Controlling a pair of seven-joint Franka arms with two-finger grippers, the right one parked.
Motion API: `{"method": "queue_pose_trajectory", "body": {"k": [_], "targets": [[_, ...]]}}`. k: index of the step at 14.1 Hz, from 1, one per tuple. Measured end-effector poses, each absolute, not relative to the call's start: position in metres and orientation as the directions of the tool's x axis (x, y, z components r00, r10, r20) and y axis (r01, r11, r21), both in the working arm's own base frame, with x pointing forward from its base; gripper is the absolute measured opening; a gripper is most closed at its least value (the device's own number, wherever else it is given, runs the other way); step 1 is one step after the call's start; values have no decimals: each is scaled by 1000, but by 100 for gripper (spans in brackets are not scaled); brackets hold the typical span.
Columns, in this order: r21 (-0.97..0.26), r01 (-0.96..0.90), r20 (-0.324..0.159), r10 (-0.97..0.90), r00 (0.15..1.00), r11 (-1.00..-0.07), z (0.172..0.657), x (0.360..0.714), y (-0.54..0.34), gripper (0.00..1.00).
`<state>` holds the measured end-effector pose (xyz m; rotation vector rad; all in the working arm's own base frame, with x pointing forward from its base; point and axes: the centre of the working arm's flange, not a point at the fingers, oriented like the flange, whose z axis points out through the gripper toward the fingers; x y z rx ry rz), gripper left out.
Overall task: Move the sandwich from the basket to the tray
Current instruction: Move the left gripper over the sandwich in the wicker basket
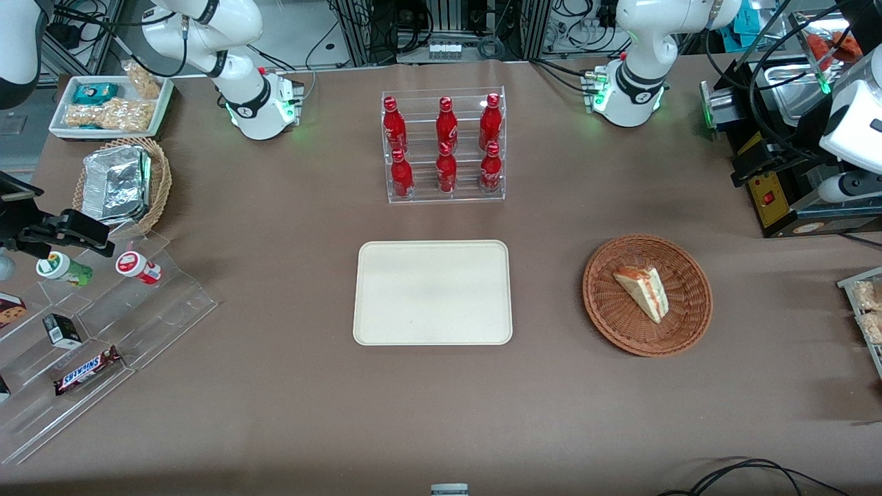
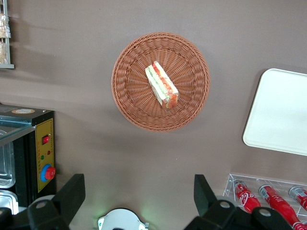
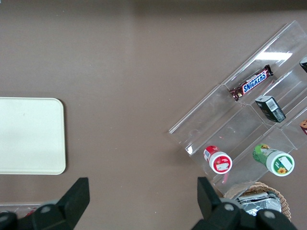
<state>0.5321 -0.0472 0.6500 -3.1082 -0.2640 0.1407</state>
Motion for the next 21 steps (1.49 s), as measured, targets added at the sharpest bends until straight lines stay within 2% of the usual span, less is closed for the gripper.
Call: {"method": "queue_pose_trajectory", "body": {"k": [6, 8, 11, 13, 16, 21], "targets": [[-31, 169, -111, 171, 979, -985, 641, 535, -44, 100], [-41, 169, -162, 174, 971, -985, 614, 546, -43, 100], [-70, 209, -264, 220, 939, -976, 552, 572, -43, 100], [-89, 249, -297, 264, 917, -964, 512, 590, -46, 100], [-91, 307, -259, 320, 911, -947, 458, 605, -58, 100], [-94, 443, -172, 452, 875, -892, 379, 594, -91, 100]]}}
